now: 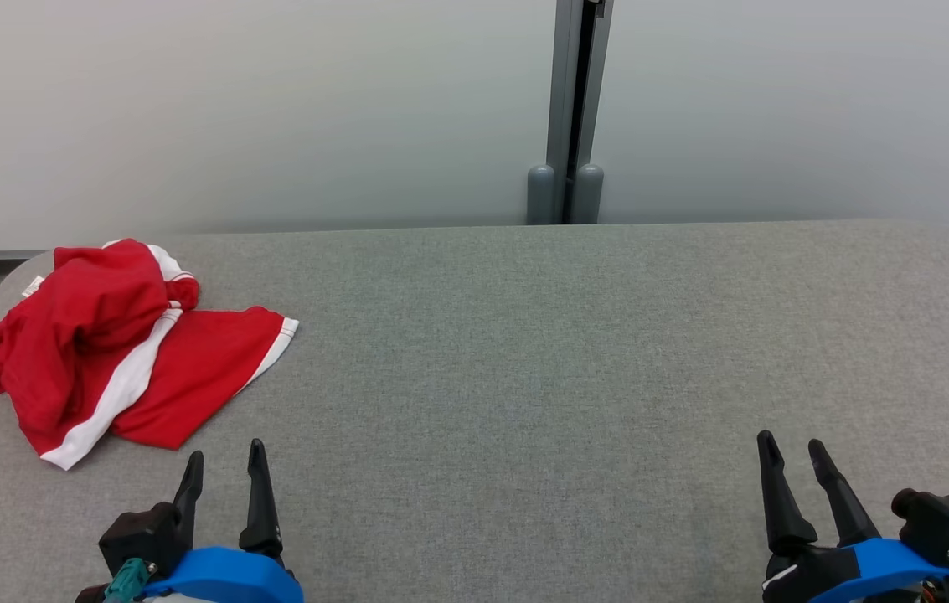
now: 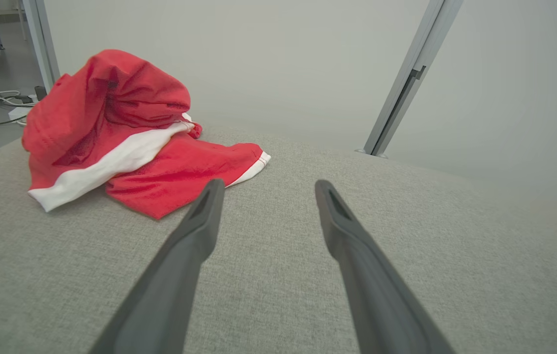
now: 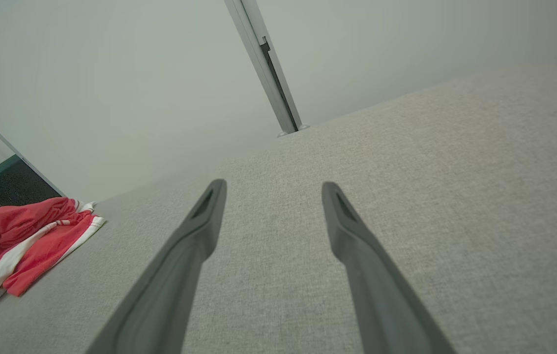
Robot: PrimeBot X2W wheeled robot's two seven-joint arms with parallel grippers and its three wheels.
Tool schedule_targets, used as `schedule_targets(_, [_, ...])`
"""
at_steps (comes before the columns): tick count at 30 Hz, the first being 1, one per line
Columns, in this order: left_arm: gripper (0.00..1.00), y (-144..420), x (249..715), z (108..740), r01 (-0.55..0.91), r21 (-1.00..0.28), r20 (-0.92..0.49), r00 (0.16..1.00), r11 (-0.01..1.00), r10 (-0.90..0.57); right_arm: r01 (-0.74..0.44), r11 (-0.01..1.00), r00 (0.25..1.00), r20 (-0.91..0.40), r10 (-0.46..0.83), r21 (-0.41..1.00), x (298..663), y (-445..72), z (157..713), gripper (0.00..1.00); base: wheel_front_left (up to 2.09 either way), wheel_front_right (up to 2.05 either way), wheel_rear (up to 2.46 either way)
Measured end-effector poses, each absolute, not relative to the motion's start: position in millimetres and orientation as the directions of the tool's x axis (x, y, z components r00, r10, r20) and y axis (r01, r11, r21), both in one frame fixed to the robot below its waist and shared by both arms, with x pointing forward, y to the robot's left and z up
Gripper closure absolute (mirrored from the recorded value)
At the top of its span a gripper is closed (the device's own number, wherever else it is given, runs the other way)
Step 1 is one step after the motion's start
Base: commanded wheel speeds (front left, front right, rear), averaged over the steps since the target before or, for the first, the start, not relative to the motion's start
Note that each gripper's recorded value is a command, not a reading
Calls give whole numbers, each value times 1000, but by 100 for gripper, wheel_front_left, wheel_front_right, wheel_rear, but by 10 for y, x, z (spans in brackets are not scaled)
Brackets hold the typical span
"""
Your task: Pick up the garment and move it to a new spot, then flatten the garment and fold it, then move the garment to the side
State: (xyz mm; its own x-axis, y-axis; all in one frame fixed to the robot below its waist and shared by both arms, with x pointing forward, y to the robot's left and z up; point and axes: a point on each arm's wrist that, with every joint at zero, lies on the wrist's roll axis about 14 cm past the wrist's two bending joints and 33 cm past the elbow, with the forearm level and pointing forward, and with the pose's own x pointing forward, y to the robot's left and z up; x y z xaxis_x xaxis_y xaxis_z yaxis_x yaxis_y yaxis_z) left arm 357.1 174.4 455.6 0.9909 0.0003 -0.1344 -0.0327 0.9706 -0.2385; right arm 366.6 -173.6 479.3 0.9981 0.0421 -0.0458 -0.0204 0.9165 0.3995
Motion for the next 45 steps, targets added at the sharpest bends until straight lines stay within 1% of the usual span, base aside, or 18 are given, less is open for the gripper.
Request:
schedule_targets(18, [0, 1727, 3562, 4546, -9, -127, -118, 993, 992, -6, -45, 965, 997, -42, 58, 257, 3621, -1735, 4789, 0, 0, 0, 0])
schedule_targets(28, [0, 1730, 3555, 4512, -13, -105, -126, 992, 994, 0, -59, 979, 997, -34, 67, 195, 3625, -1729, 4813, 0, 0, 0, 0])
schedule_targets(35, [0, 1708, 3552, 4528, 2, -61, -113, 994, 998, -9, -71, 985, 997, -28, 77, 154, 3626, -1712, 4823, 0, 0, 0, 0])
schedule_targets(45, [0, 1705, 3550, 4532, -1, -58, -111, 994, 998, -6, -74, 986, 996, -29, 80, 147, 3625, -1705, 4814, 0, 0, 0, 0])
